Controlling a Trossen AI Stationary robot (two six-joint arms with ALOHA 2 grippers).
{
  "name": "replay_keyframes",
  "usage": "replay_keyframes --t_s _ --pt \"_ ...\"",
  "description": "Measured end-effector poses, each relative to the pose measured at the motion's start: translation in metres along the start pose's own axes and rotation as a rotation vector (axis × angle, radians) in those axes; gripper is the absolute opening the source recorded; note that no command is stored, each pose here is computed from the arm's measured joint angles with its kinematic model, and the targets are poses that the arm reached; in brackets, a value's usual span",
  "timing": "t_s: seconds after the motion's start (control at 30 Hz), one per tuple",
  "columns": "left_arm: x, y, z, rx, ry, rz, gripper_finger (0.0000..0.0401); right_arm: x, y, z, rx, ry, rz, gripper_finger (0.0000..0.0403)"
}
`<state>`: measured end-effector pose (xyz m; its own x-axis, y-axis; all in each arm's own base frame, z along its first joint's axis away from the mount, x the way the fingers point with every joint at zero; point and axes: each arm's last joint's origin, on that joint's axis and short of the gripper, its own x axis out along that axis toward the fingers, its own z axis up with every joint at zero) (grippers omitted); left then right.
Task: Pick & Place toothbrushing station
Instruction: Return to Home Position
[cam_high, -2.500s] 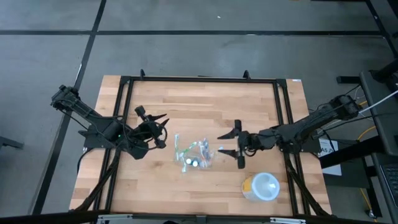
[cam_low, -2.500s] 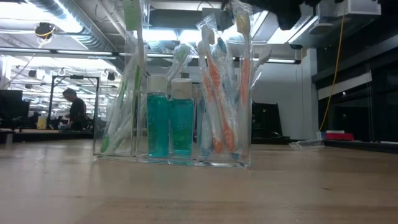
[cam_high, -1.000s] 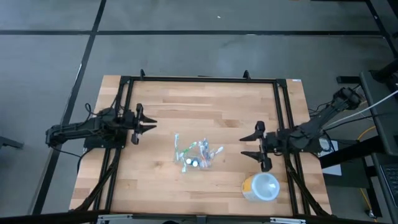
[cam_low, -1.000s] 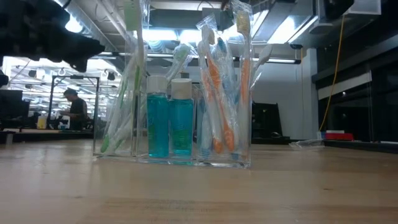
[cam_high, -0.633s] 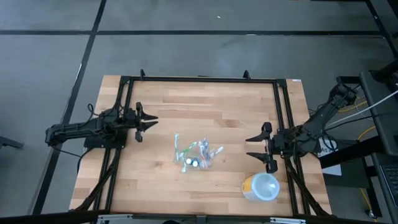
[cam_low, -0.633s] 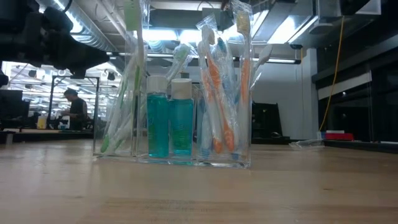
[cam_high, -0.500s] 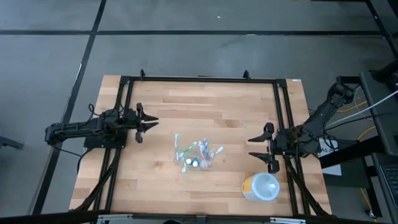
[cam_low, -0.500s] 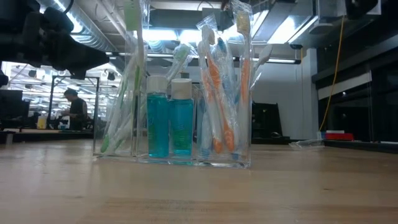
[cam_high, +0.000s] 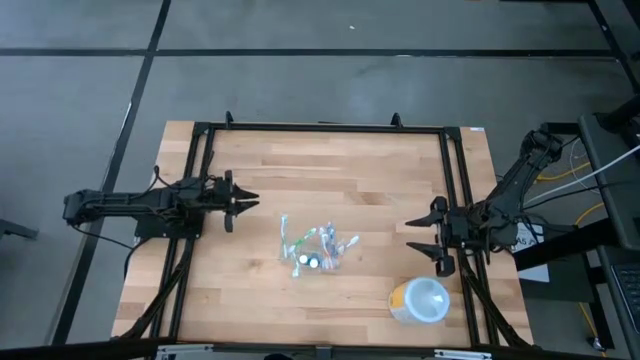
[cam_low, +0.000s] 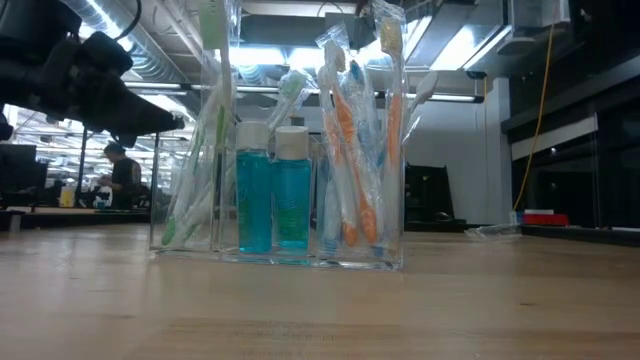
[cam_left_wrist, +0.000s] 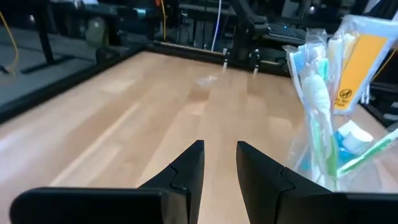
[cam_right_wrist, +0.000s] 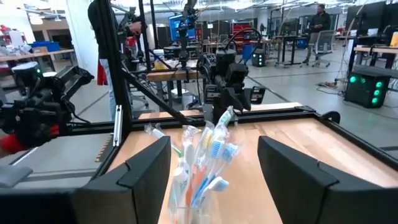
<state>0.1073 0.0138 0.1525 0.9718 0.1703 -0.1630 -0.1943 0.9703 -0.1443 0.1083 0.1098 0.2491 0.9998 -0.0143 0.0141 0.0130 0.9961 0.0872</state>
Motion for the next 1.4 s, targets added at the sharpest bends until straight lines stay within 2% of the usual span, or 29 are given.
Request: replay_keyframes --t_s 0.3,0.6,0.77,0.97,1.2,1.4 --pt "0.001 0.000 0.000 -0.170 0.007 0.000 0.0088 -0.003 -0.005 -0.001 -0.077 0.024 0.003 0.0242" --pt "0.001 0.000 0.000 -0.171 0.007 0.000 0.0088 -0.009 -0.014 -0.021 -0.121 0.071 -0.021 0.0242" --pt "0.001 0.000 0.000 -0.171 0.007 0.000 0.0088 -0.012 -0.031 -0.032 -0.113 0.033 -0.051 0.0242" --pt "0.001 0.000 0.000 -0.171 0.007 0.000 0.0088 -0.016 -0.053 -0.057 -0.103 0.018 -0.072 0.0242" --pt "0.001 0.000 0.000 -0.171 0.007 0.000 0.0088 -0.020 -0.062 -0.067 -0.051 -0.027 0.035 0.0242" --pt "0.001 0.000 0.000 -0.171 0.007 0.000 0.0088 -0.019 -0.064 -0.074 -0.029 0.020 0.126 0.0242"
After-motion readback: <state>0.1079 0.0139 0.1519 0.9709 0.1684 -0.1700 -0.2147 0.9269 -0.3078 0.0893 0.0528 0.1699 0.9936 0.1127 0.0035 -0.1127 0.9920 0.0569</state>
